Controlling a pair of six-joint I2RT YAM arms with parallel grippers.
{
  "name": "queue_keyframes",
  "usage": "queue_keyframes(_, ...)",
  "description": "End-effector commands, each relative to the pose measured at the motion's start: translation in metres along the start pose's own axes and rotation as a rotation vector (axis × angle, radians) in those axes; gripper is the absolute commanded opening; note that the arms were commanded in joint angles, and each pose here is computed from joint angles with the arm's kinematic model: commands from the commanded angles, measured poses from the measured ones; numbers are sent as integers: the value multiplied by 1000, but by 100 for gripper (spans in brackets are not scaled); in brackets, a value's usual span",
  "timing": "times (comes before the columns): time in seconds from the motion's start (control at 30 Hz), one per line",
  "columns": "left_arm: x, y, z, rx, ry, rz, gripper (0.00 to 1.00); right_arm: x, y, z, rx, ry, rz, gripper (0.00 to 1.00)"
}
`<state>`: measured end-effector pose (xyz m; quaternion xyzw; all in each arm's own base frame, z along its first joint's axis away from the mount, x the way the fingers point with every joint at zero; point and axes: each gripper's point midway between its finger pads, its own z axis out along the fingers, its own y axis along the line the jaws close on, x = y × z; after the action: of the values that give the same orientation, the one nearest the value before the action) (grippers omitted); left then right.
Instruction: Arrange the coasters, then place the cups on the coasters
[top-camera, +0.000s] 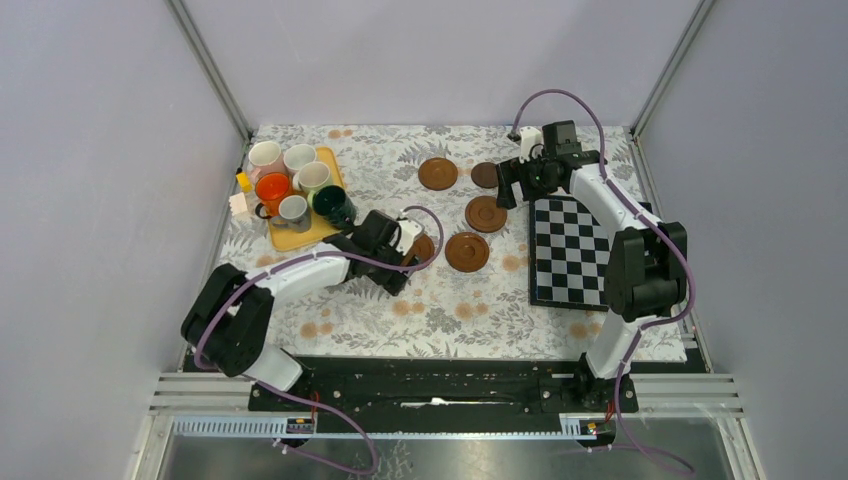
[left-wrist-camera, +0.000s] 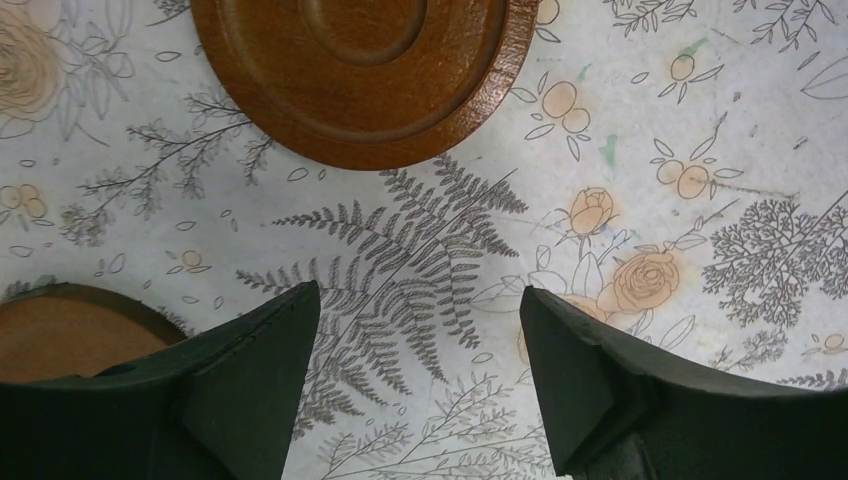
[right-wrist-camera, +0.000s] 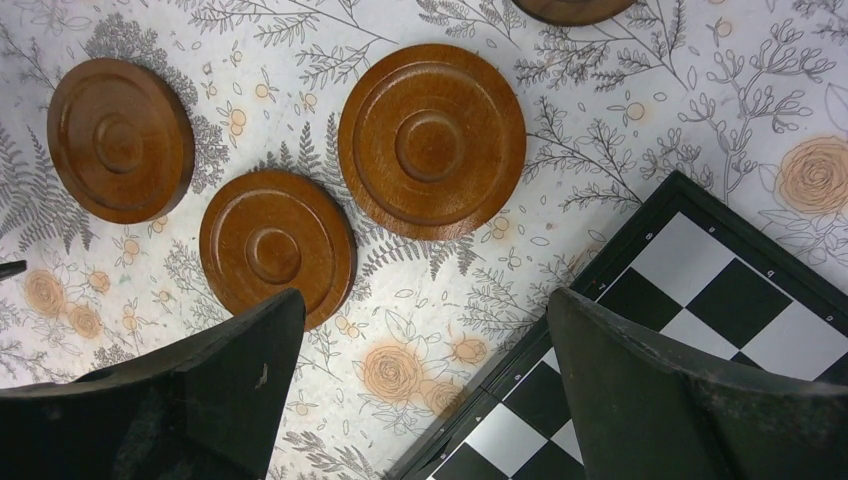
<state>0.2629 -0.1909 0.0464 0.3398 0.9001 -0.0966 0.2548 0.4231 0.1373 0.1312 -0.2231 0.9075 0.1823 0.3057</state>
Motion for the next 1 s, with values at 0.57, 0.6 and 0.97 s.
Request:
queue_keyframes(0.57,-49,-1,46,-96,-131,-335,72,-29,-9,-30,67,-110,-35,99)
queue_keyframes(0.6,-50,-1,49,-96,-131,-357,72,-29,-10,-30,71,-110,-33,99)
queue_keyframes(0.97,-37,28,80,-311,-64,-610,76,-27,-16,-29,74,-110,-23,99)
